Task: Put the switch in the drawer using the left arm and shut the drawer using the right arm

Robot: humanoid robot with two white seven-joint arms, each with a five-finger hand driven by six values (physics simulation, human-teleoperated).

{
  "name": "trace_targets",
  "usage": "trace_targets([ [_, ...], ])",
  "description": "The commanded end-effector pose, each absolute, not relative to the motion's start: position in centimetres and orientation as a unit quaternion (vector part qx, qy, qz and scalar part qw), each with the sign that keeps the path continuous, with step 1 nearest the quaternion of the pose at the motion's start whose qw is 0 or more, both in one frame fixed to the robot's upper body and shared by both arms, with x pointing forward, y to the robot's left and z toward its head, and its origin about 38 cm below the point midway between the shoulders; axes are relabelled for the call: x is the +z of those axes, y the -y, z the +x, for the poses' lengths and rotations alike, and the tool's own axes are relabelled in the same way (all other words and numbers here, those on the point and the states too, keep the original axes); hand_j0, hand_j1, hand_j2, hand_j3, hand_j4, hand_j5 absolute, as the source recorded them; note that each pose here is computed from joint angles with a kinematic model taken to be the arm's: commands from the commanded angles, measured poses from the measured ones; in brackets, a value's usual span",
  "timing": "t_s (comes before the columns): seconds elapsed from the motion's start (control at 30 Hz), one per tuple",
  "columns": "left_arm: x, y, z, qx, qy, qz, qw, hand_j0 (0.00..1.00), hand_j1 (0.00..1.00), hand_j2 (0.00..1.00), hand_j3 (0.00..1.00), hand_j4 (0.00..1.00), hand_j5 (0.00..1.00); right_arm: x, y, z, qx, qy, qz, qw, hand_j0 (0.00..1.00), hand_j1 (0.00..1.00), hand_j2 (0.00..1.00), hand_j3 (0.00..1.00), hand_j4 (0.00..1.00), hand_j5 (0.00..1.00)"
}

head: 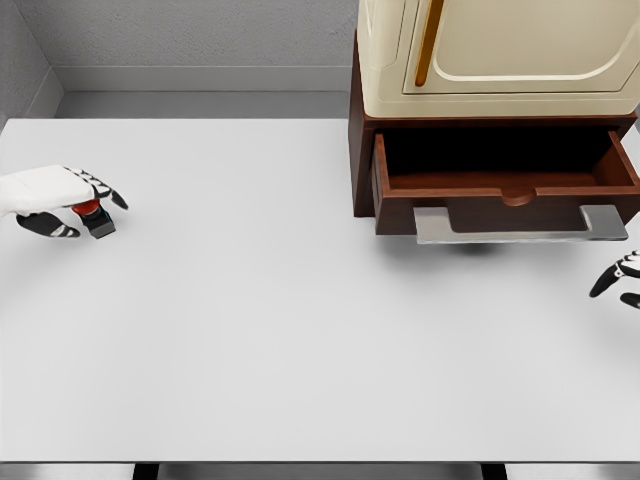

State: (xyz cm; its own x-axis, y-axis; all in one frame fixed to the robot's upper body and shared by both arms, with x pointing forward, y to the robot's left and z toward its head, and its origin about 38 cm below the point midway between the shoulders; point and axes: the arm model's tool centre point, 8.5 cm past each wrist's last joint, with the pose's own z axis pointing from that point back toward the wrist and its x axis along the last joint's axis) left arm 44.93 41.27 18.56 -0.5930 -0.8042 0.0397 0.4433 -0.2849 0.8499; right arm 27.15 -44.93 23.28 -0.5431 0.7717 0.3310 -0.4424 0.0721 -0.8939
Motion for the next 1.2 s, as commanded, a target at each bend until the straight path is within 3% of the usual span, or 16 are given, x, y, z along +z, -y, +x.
trace_targets([
  [0.0, 18.6, -41.3, 44.9, -0.775, 0.442, 0.205, 0.402, 0.67, 0.67, 0.67, 0.67, 0.67, 0.67, 23.2, 44.9, 27.2, 0.664, 0.574, -0.141, 0.457, 0.57, 0.57, 0.57, 0.57, 0.57, 0.57],
  [0.43, 18.9, -41.3, 45.0, -0.775, 0.442, 0.208, 0.401, 0.44, 0.44, 0.44, 0.44, 0.44, 0.44, 23.1, 44.8, 27.2, 0.665, 0.574, -0.139, 0.458, 0.56, 0.56, 0.56, 0.56, 0.56, 0.56],
  [0.73, 20.8, -40.9, 45.8, -0.772, 0.454, 0.220, 0.387, 0.40, 0.40, 0.40, 0.40, 0.40, 0.40, 23.1, 44.6, 27.3, 0.674, 0.567, -0.133, 0.455, 0.56, 0.56, 0.56, 0.56, 0.56, 0.56],
  [1.17, 27.1, -28.5, 44.4, -0.781, 0.557, 0.184, 0.214, 0.39, 0.39, 0.39, 0.39, 0.39, 0.39, 23.1, 44.6, 27.3, 0.673, 0.567, -0.133, 0.456, 0.57, 0.57, 0.57, 0.57, 0.57, 0.57],
])
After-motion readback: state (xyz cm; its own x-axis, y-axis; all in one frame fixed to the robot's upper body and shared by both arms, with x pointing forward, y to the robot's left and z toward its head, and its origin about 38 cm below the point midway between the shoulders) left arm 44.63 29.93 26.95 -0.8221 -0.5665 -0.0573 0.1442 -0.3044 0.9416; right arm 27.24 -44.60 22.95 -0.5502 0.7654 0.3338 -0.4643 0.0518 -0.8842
